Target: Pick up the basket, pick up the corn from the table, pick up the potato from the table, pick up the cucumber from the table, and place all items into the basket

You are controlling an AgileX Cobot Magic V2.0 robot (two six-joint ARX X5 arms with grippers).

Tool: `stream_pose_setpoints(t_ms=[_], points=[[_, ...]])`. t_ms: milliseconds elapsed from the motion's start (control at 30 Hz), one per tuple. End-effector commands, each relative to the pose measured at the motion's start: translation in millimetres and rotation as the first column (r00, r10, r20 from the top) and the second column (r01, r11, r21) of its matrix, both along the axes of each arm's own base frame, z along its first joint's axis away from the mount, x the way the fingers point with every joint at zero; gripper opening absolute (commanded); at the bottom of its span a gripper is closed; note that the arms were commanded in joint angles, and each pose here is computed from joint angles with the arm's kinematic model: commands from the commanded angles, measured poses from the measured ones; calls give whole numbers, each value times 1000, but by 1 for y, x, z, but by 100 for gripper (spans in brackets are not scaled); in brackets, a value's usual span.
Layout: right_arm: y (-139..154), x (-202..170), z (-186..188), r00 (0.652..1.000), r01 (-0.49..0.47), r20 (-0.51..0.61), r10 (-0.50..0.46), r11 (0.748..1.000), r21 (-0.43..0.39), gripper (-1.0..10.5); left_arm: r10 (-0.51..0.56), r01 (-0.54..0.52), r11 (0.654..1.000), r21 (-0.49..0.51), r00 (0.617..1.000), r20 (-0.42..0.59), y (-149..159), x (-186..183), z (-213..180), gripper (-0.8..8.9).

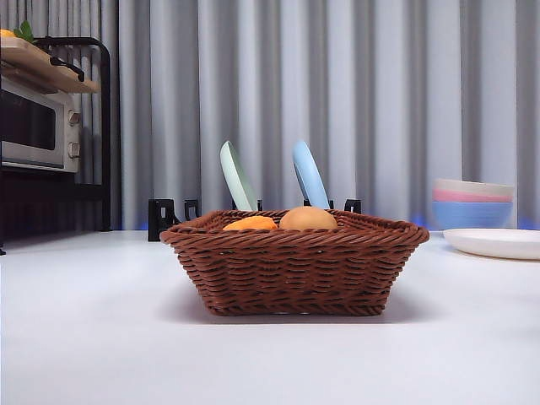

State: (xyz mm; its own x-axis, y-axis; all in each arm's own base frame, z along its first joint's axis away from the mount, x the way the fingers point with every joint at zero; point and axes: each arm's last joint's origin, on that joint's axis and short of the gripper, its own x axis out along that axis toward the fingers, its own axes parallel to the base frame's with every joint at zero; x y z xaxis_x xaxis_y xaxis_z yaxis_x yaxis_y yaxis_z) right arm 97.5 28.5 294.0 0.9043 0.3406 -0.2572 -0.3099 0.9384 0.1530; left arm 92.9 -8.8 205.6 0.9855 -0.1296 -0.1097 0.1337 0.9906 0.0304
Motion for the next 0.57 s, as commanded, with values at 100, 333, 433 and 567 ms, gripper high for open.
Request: stream_pose_setpoints(t_ms=[100, 333, 433, 567], points=[[0, 0, -1, 1000, 3, -4, -3, 1000, 7, 2, 16, -15, 1000, 13, 999, -41, 4, 2, -33, -4], [0, 0, -1, 1000, 3, -4, -3, 1000, 7, 2, 53, -52, 999, 16, 996, -76, 7, 3, -59, -4], [0, 0, -1, 1000, 3, -4, -3, 1000, 7, 2, 56, -55, 998, 9, 996, -68, 7, 3, -58, -4], [0, 0, -1, 1000, 3, -5, -3, 1000, 6, 2, 60, -60, 998, 10, 996, -67, 7, 3, -58, -4]])
